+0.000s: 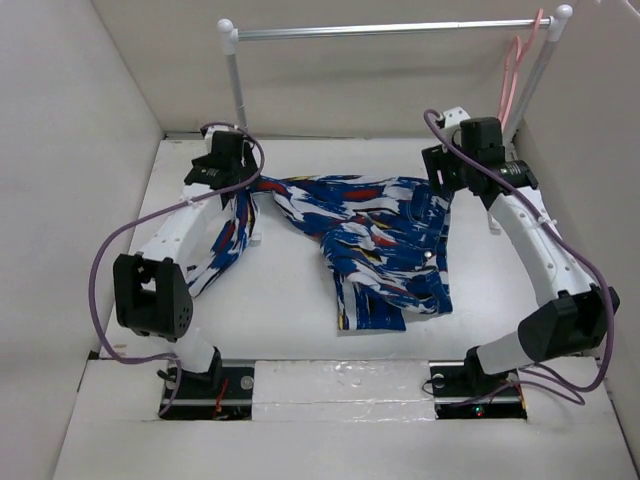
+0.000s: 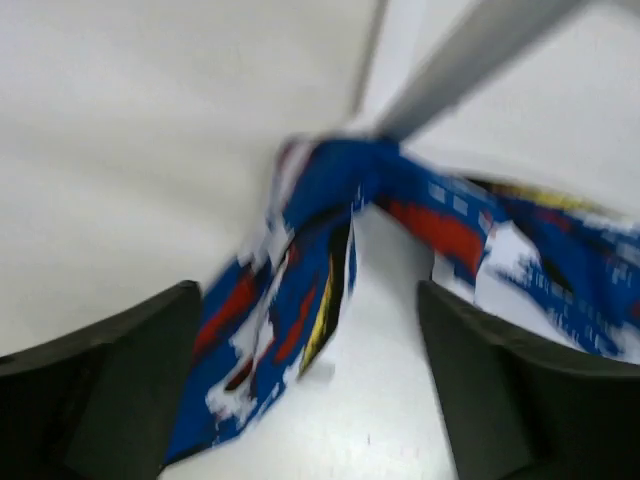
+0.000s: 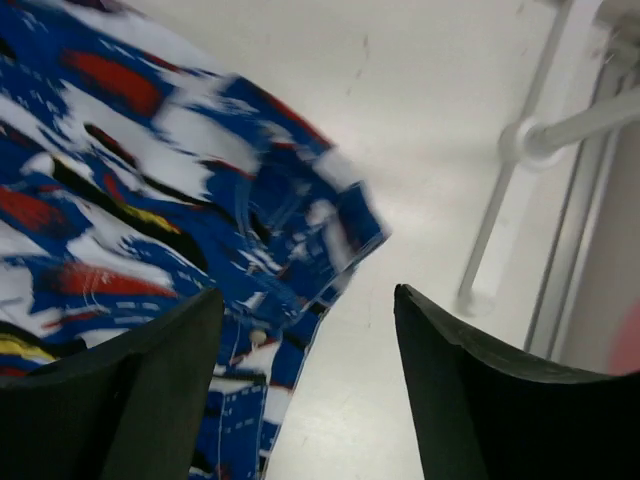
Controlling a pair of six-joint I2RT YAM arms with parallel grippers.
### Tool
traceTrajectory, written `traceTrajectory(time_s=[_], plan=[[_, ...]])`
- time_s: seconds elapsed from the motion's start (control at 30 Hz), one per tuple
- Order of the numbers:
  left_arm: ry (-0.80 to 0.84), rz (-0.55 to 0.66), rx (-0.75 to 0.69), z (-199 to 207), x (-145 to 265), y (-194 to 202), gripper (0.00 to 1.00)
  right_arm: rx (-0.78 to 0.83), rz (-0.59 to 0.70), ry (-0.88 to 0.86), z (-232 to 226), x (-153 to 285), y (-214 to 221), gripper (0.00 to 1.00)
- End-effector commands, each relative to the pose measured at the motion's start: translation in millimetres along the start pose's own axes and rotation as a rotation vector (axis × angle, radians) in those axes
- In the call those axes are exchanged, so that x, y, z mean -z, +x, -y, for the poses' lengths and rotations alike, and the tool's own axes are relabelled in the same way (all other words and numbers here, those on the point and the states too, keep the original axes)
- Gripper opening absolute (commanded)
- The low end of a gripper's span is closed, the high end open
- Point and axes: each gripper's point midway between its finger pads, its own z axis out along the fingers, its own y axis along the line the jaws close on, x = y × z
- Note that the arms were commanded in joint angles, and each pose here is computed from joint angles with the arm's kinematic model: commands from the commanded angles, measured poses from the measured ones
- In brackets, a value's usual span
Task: Place the trousers on the hanger
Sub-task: Flatten out the trousers at the center of the board.
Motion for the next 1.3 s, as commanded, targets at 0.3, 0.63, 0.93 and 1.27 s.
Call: traceTrajectory(time_s=[0.3, 0.63, 0.93, 1.27], plan=[[0.525, -0.434, -0.179, 85, 178, 225, 0.0, 0.131, 0.14, -0.164, -103, 65, 44, 0.0], [0.761, -0.728, -0.277, 100, 241, 351, 0.77, -0.17, -0.098, -0.211, -76, 37, 182, 0.75], [0.802, -0.701, -0.337, 129, 224, 363, 0.77, -0.449, -0.273, -0.189, -59, 14, 250, 0.79], [0.804, -0.652, -0.275, 146, 206, 372, 0.62, -0.557, -0.346, -0.234, -74, 1, 282, 0.46]])
